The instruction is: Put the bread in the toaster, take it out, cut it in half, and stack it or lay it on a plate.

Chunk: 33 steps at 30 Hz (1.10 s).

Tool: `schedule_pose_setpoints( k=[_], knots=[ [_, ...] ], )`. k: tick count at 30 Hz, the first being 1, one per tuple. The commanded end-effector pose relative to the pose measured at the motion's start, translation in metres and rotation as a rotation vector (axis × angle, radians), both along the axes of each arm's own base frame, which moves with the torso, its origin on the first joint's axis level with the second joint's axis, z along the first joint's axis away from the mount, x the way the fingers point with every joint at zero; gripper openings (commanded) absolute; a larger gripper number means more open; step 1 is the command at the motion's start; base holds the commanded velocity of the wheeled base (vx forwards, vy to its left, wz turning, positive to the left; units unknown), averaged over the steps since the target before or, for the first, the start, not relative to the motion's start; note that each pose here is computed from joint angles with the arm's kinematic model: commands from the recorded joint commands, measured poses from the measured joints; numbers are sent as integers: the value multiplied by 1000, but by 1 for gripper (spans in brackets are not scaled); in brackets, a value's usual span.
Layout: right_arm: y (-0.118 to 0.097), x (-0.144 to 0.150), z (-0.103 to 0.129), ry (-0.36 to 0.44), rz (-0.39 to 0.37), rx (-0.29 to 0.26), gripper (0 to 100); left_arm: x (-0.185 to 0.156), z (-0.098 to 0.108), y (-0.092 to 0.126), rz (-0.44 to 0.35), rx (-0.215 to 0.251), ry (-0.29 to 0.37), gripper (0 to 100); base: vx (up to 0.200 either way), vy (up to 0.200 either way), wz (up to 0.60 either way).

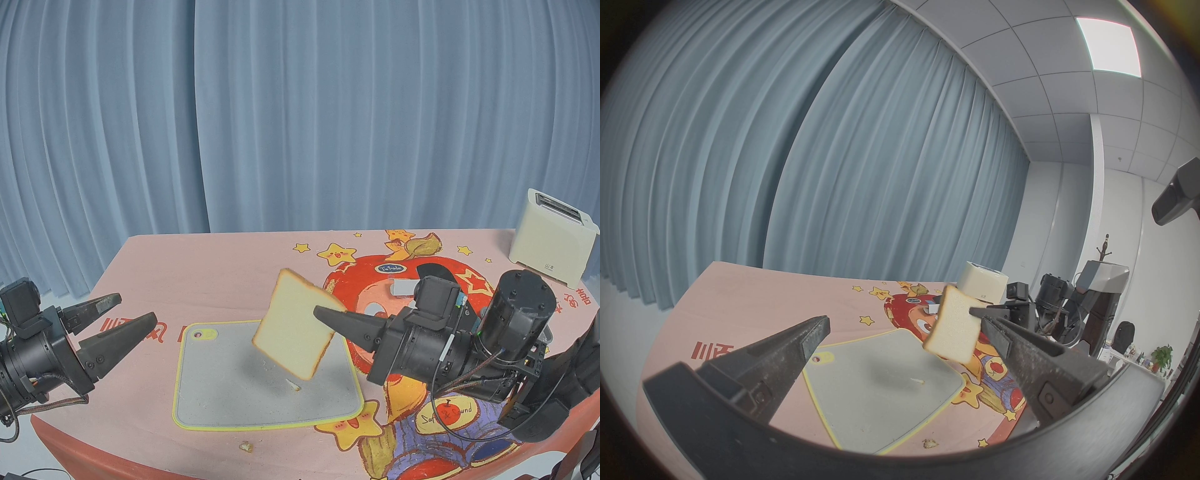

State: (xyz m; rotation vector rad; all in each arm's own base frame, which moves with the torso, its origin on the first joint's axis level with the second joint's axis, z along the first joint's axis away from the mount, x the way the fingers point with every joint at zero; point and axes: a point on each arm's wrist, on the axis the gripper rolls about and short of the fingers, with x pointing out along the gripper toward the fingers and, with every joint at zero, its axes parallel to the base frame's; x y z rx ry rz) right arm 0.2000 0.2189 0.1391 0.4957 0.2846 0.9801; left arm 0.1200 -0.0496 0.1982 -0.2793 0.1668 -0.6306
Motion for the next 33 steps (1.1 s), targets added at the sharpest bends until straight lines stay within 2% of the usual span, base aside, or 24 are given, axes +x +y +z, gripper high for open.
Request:
schedule_pose_setpoints(
  k=[1,3,4,5,10,14,18,22,24,25,28,33],
  knots=[
    [14,13,-23,69,-42,75,0,-5,4,2,-3,-9,-28,100,0,0,0],
    [15,14,-24,81,-49,100,0,-7,5,2,-3,-13,-36,100,0,0,0],
    [18,17,-21,90,-48,142,0,-10,8,3,-4,-20,-53,100,0,0,0],
    [19,18,-19,95,-46,160,0,-12,10,4,-4,-23,-63,100,0,0,0],
    [28,15,-20,134,-35,187,0,-14,10,5,-4,-25,-69,100,0,0,0],
    [43,5,-25,204,-119,238,0,-21,12,7,-17,-34,-97,100,0,0,0],
    [52,1,-30,268,-122,258,0,-22,14,7,-18,-34,-106,100,0,0,0],
    [59,10,-44,338,-145,280,0,-22,15,7,-13,-36,-114,100,0,0,0],
    [61,12,-49,358,-153,282,0,-22,15,7,-13,-36,-114,100,0,0,0],
    [62,14,-58,388,-169,272,0,-22,15,7,-13,-36,-114,100,0,0,0],
    [65,15,-73,405,-203,242,0,-22,14,7,-15,-36,-111,100,0,0,0],
    [67,15,-81,417,-217,220,0,-21,14,7,-14,-34,-108,100,0,0,0]
  ],
)
